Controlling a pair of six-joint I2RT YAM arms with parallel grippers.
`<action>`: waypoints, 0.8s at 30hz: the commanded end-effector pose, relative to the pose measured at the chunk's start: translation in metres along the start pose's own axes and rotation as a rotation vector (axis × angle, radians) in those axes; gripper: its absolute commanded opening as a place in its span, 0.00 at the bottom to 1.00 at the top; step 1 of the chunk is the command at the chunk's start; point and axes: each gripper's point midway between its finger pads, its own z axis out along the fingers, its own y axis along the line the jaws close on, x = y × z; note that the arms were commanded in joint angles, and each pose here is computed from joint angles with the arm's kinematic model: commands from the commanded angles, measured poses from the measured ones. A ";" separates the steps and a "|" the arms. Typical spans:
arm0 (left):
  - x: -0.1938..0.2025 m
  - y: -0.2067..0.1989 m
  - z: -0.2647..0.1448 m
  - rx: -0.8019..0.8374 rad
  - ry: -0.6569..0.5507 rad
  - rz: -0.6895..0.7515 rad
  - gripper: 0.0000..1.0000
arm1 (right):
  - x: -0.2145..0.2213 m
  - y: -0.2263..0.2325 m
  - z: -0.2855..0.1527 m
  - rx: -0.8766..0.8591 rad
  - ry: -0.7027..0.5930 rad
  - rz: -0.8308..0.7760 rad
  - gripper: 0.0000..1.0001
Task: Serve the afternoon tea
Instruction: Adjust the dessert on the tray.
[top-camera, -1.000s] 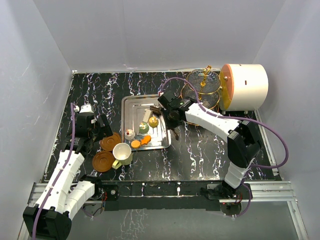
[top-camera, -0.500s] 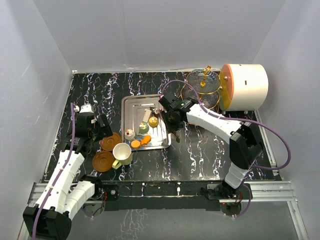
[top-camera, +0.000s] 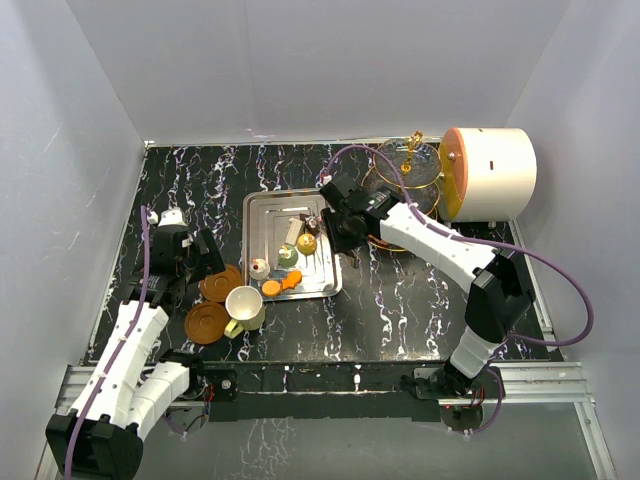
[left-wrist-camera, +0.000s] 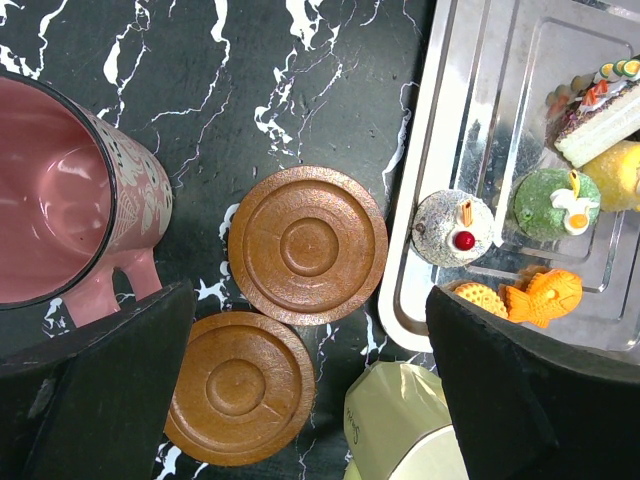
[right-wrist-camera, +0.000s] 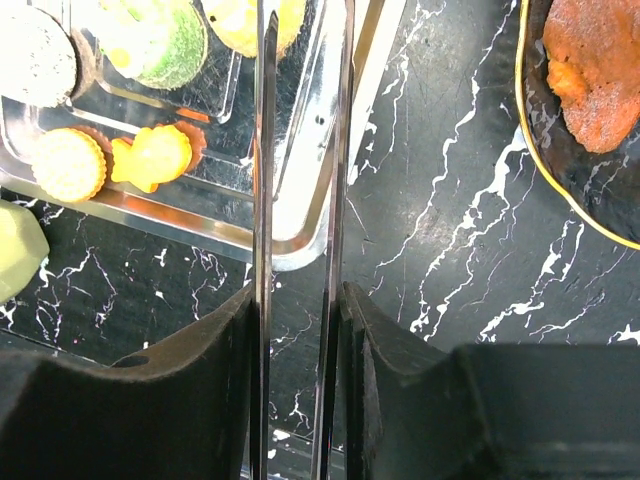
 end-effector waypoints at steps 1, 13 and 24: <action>-0.005 0.000 -0.004 0.001 -0.018 0.006 0.99 | -0.030 0.002 -0.025 -0.019 -0.112 0.040 0.33; -0.006 0.003 -0.006 -0.010 -0.030 -0.001 0.99 | -0.036 0.004 -0.021 -0.076 -0.108 0.069 0.37; -0.007 0.003 -0.007 -0.014 -0.035 0.000 0.99 | -0.040 -0.002 -0.019 -0.122 -0.095 0.056 0.43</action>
